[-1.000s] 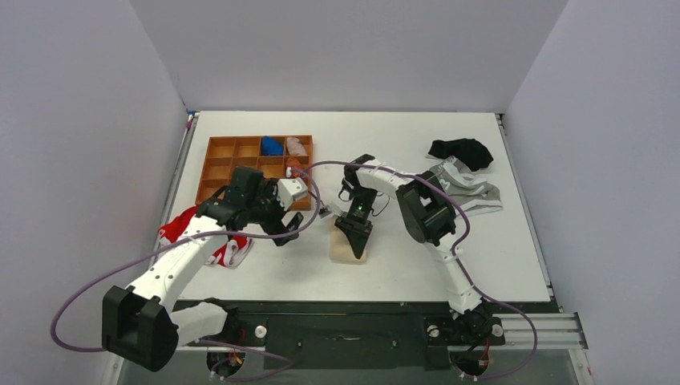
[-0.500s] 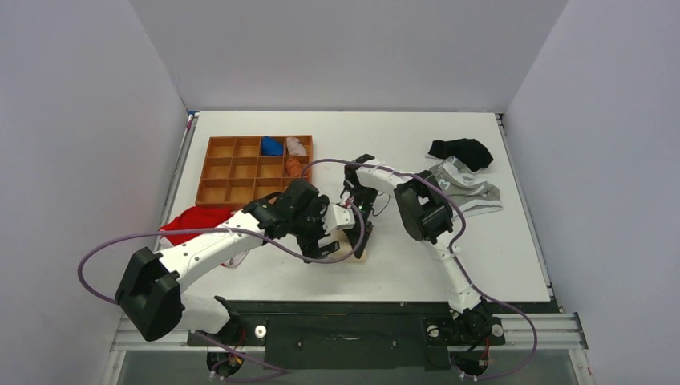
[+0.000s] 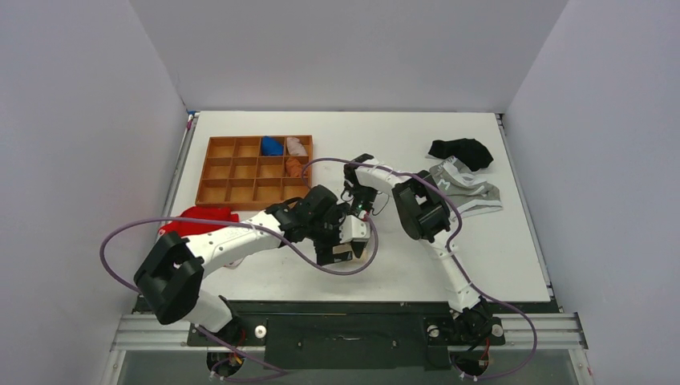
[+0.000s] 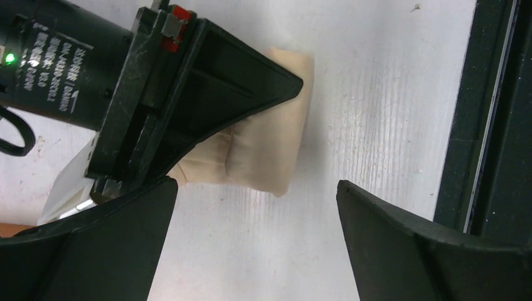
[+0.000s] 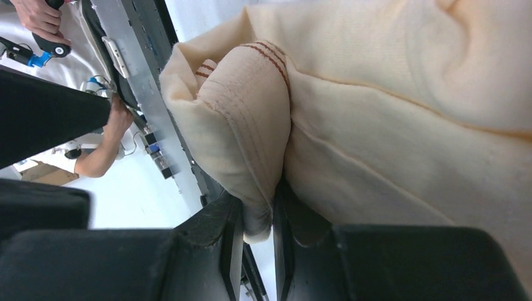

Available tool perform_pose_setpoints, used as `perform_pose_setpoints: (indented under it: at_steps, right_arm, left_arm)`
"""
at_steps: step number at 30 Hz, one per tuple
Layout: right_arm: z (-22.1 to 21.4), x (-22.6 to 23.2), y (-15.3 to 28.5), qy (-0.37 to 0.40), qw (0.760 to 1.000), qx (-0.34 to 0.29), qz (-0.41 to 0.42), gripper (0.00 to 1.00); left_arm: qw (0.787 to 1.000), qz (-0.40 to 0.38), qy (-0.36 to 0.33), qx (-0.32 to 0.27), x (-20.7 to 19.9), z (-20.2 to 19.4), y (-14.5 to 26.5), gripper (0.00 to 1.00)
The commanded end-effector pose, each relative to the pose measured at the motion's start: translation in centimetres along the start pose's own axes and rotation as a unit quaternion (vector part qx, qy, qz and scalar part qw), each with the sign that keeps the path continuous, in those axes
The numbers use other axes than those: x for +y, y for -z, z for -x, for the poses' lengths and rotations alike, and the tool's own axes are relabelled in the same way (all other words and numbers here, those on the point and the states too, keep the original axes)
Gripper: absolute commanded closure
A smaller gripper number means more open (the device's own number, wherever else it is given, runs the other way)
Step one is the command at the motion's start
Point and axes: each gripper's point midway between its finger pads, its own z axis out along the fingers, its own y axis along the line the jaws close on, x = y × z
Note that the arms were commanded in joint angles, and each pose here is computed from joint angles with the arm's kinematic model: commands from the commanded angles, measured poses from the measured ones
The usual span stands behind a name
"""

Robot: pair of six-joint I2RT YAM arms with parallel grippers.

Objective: Roll the underwear
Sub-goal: Roll the underwear to the center of the board.

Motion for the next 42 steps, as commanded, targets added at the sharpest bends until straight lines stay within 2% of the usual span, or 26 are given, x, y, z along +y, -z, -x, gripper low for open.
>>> perform_pose_setpoints:
  at_steps: [1,7,20,26,30,36,38,40,42]
  right_arm:
    - [0.9,-3.1,-0.2,0.041,0.998,-0.001,-0.039,1.0]
    - [0.9,-3.2,-0.2,0.04,0.998,-0.001,-0.038,1.0]
    - [0.9,-3.1,-0.5,0.039,0.999,0.003,-0.033,1.0]
    - [0.9,-3.1,-0.5,0.04,0.999,0.003,-0.032,1.0]
    - [0.9,-3.1,-0.5,0.04,0.999,0.003,-0.032,1.0]
    - [0.8,-3.1,-0.4,0.04,0.999,0.004,-0.032,1.0]
    - [0.8,-3.1,-0.4,0.039,0.999,0.003,-0.033,1.0]
    - [0.7,-3.1,-0.2,0.039,0.999,0.001,-0.035,1.0]
    - [0.7,-2.9,0.0,0.039,0.999,-0.004,-0.036,0.96]
  left_arm:
    - [0.999,-0.008,-0.037,-0.035,-0.2,1.5,-1.5,0.0]
    - [0.999,-0.018,-0.037,-0.028,-0.8,0.6,-2.5,0.05]
    - [0.998,-0.004,-0.048,-0.031,-0.9,0.0,-4.8,0.06]
    - [0.999,-0.01,-0.045,-0.015,-1.4,-0.9,-5.6,0.13]
    - [0.999,-0.012,-0.046,-0.002,-1.7,-1.4,-6.3,0.26]
    - [0.999,-0.019,-0.033,0.016,-1.9,-1.7,-6.9,0.54]
    - [0.999,-0.024,-0.026,0.023,-2.0,-1.9,-6.8,0.66]
    - [0.999,-0.028,-0.021,0.027,-2.2,-2.0,-6.8,0.86]
    - [0.999,-0.031,-0.017,0.028,-2.4,-2.0,-6.6,0.98]
